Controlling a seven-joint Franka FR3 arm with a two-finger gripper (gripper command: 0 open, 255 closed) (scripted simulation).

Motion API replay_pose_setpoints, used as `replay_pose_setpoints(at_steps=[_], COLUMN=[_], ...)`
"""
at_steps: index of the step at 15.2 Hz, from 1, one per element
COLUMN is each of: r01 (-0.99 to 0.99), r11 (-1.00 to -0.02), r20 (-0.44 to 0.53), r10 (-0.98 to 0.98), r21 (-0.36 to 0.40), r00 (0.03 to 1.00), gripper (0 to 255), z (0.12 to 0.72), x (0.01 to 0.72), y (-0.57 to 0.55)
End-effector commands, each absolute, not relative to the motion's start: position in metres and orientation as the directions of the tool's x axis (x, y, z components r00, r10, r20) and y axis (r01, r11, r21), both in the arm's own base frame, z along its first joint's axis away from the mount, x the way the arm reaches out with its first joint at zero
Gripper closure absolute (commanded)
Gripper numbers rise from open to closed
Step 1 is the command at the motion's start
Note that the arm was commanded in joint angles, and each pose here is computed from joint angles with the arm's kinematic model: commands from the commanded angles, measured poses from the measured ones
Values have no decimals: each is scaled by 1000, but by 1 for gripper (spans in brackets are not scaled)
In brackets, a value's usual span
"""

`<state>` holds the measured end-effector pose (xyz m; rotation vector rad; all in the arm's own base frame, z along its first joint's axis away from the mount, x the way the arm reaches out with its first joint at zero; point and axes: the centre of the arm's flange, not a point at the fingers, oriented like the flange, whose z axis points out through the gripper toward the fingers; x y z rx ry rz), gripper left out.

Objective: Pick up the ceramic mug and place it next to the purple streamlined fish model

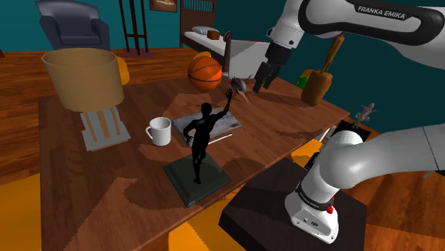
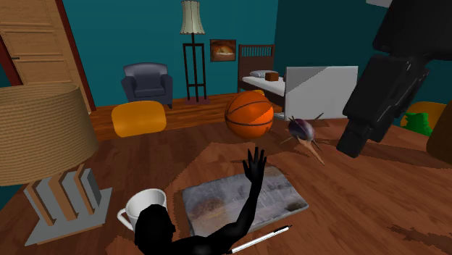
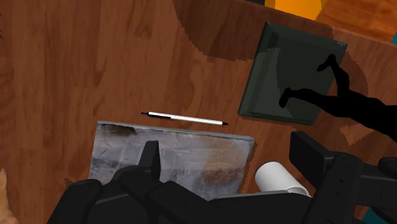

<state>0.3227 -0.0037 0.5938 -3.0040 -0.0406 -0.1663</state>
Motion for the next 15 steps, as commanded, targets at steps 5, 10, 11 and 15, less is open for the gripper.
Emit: replay_pose_setpoints(at_steps=[5, 10, 11, 15], r01=[9, -22, -28, -53], r11=[-992, -993, -993, -993], r20=[98, 81, 78, 64], r10=[-3, -32, -37, -60], r21=[-124, -115, -113, -106], r00=[995, 996, 996, 996], gripper=[0, 0, 0, 0], z=[570, 539, 532, 506], x=[361, 410, 420, 459], y=[26, 62, 69, 97])
